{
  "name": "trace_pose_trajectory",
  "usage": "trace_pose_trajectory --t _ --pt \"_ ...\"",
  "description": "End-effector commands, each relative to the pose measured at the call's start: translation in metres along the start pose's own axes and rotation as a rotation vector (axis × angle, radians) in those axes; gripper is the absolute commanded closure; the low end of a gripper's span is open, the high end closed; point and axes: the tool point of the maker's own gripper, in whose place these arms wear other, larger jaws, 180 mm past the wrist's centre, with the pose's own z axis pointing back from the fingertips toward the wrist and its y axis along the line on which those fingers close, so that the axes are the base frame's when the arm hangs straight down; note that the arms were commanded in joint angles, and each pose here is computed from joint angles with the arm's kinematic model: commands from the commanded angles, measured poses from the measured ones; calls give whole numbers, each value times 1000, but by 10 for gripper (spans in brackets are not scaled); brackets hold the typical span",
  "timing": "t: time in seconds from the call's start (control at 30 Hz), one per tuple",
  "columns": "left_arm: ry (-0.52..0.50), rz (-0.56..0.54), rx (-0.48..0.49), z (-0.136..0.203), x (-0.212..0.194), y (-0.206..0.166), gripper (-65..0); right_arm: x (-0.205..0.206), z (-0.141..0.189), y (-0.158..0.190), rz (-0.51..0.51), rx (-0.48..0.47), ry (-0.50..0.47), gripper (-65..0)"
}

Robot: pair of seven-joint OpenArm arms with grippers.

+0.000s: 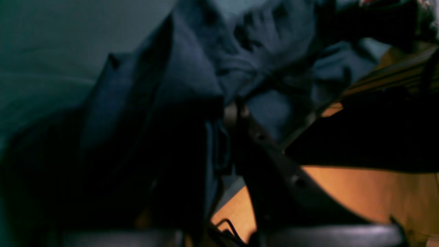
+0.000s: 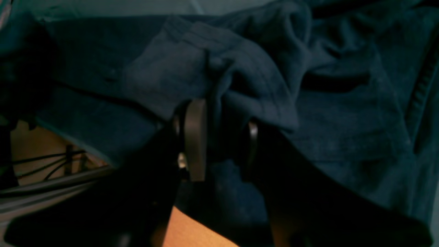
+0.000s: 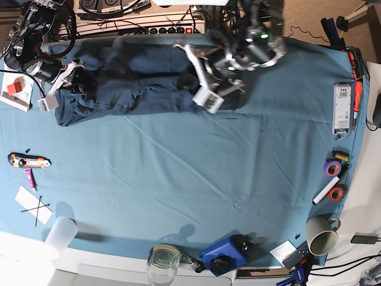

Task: Fold the T-shirt properly
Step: 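Carry the strip end with the left gripper toward the right gripper, then lay the strip end over the middle of the strip with the left gripper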

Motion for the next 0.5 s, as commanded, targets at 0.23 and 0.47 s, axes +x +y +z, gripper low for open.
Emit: trace_pose_trajectory --t 0.23,0.47 --pt "8 -20 -3 -32 11 -8 0 14 6 0 27 -1 -42 -160" --pt "-42 14 -108 -29 22 -27 -340 15 6 0 28 -1 -43 -160"
